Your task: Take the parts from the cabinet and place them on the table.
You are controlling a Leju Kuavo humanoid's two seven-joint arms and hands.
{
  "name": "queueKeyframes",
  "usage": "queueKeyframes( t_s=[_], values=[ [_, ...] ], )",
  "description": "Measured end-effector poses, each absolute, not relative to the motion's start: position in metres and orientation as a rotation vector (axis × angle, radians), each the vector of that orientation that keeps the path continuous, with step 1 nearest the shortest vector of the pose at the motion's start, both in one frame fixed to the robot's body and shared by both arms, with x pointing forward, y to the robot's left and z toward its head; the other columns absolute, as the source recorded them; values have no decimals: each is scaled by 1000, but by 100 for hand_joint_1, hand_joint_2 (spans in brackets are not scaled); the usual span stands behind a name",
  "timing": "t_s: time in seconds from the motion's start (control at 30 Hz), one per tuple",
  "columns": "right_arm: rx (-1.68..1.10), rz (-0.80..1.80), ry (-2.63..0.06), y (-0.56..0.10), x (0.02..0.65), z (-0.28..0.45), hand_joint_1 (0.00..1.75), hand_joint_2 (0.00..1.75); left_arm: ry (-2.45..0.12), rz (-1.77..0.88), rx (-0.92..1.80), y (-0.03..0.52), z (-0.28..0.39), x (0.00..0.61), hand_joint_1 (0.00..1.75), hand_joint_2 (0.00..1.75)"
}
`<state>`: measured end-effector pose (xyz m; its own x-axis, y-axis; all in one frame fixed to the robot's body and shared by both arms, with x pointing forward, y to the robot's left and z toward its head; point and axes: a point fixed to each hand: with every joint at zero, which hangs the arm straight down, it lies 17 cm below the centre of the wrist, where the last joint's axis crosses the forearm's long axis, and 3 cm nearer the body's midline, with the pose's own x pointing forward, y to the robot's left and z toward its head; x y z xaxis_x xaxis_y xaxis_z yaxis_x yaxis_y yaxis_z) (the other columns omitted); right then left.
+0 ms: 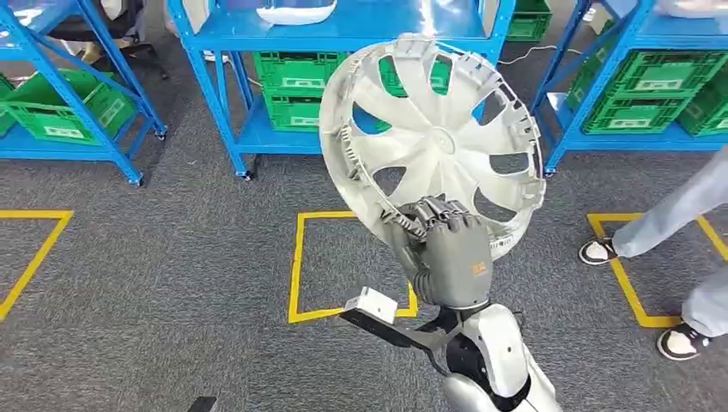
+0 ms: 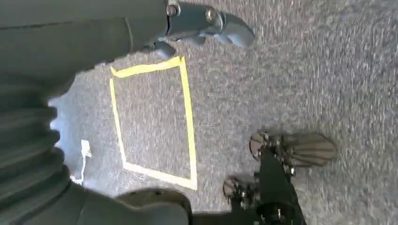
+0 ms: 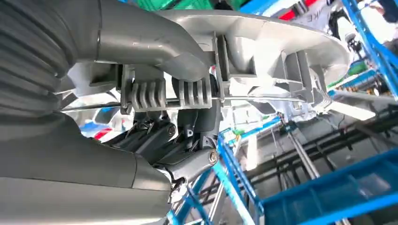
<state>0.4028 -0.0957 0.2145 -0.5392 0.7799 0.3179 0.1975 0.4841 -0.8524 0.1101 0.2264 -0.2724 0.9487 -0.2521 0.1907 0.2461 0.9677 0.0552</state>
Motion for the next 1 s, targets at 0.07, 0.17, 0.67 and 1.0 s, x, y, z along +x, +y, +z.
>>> queueKeyframes(
  t_s=[0.07,0.17,0.67,1.0],
  values=[
    [-806,1029,-2008,-96,403,214,175,175,-193,-254,32,228,-273,107,0,175],
    [-806,1028,-2005,-97,402,213,175,175,-193,-254,30,226,-273,108,0,175],
    [-839,1044,-1977,-109,393,196,175,175,-218,-277,12,223,-272,111,0,175],
    [-845,1059,-1979,-115,383,190,175,175,-229,-282,11,222,-272,109,0,175]
  ],
)
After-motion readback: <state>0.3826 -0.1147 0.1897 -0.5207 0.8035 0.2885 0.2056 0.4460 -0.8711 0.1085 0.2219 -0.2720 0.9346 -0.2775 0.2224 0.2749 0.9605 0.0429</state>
